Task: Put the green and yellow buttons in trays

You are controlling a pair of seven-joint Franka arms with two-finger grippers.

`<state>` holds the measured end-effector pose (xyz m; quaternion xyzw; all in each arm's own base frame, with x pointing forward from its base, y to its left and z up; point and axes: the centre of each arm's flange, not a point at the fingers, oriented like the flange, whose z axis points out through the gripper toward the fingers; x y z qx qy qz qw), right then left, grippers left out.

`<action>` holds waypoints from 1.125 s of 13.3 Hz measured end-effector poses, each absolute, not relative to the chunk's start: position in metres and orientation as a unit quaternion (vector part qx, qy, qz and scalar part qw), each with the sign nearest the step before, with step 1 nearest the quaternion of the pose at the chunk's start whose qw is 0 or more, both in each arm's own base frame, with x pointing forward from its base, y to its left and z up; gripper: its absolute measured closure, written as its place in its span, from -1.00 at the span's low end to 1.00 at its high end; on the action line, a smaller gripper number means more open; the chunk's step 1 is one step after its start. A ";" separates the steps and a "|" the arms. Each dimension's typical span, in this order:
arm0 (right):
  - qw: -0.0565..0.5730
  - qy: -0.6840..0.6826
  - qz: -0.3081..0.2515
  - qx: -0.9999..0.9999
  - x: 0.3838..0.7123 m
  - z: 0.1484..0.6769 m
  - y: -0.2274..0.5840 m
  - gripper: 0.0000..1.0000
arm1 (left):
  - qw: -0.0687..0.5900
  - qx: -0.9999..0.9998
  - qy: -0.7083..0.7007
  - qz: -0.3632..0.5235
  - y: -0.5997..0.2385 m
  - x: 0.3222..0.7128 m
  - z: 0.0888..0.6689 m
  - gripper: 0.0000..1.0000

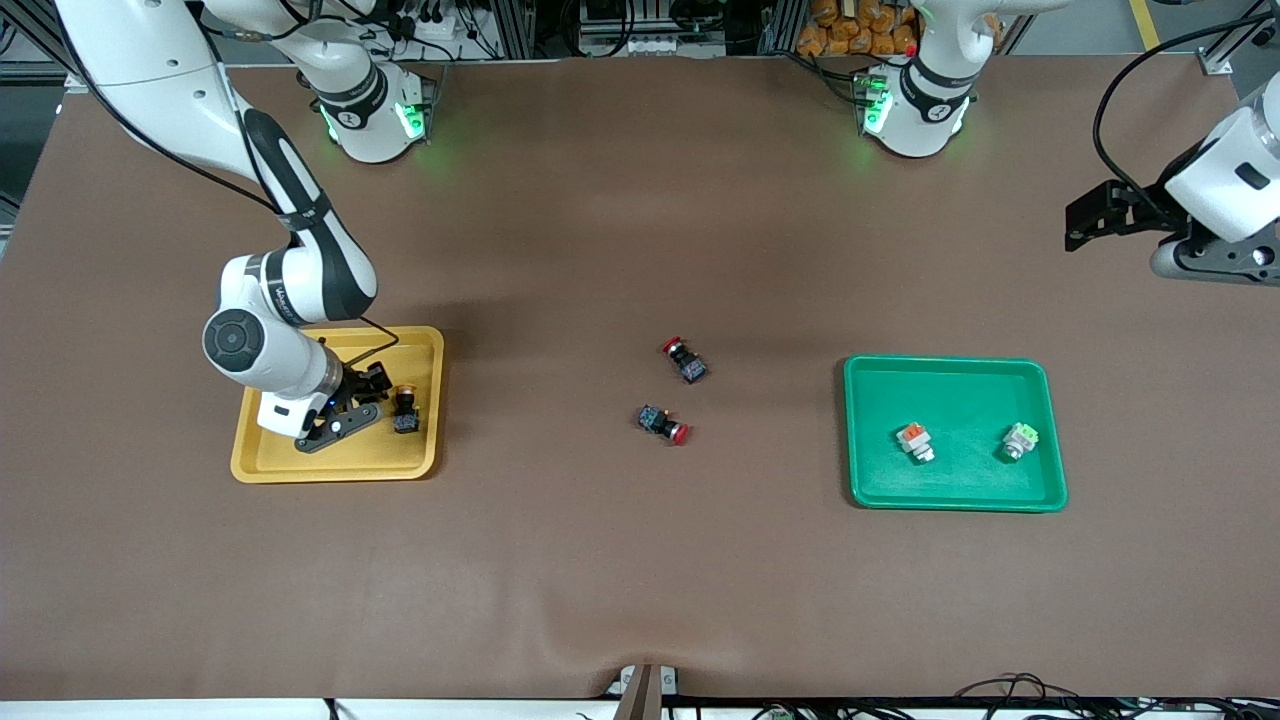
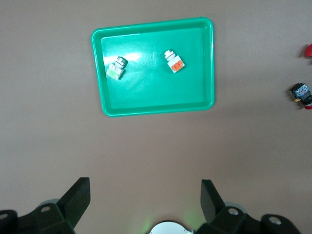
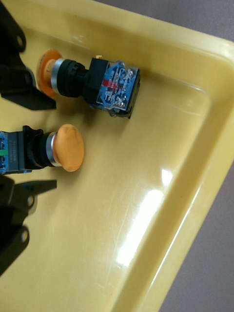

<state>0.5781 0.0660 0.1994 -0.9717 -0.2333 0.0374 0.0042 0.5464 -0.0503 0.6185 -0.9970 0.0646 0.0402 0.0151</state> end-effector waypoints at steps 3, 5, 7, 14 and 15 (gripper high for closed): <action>0.005 -0.248 0.043 -0.968 0.578 0.200 0.064 -0.64 | 0.015 -0.997 0.065 0.039 -0.051 0.550 0.614 -1.00; 0.006 -0.254 0.067 -0.965 0.578 0.211 0.058 -0.62 | 0.015 -0.997 0.066 0.036 -0.052 0.551 0.615 -1.00; 0.006 -0.251 0.083 -0.964 0.587 0.251 0.058 -0.61 | 0.015 -0.997 0.066 0.034 -0.052 0.551 0.616 -1.00; -0.012 -0.165 0.024 -0.986 0.607 0.476 0.094 -0.67 | 0.014 -0.997 0.066 0.028 -0.052 0.552 0.619 -1.00; -0.013 -0.162 0.014 -0.987 0.603 0.491 0.094 -0.78 | 0.014 -0.997 0.065 0.027 -0.052 0.552 0.619 -1.00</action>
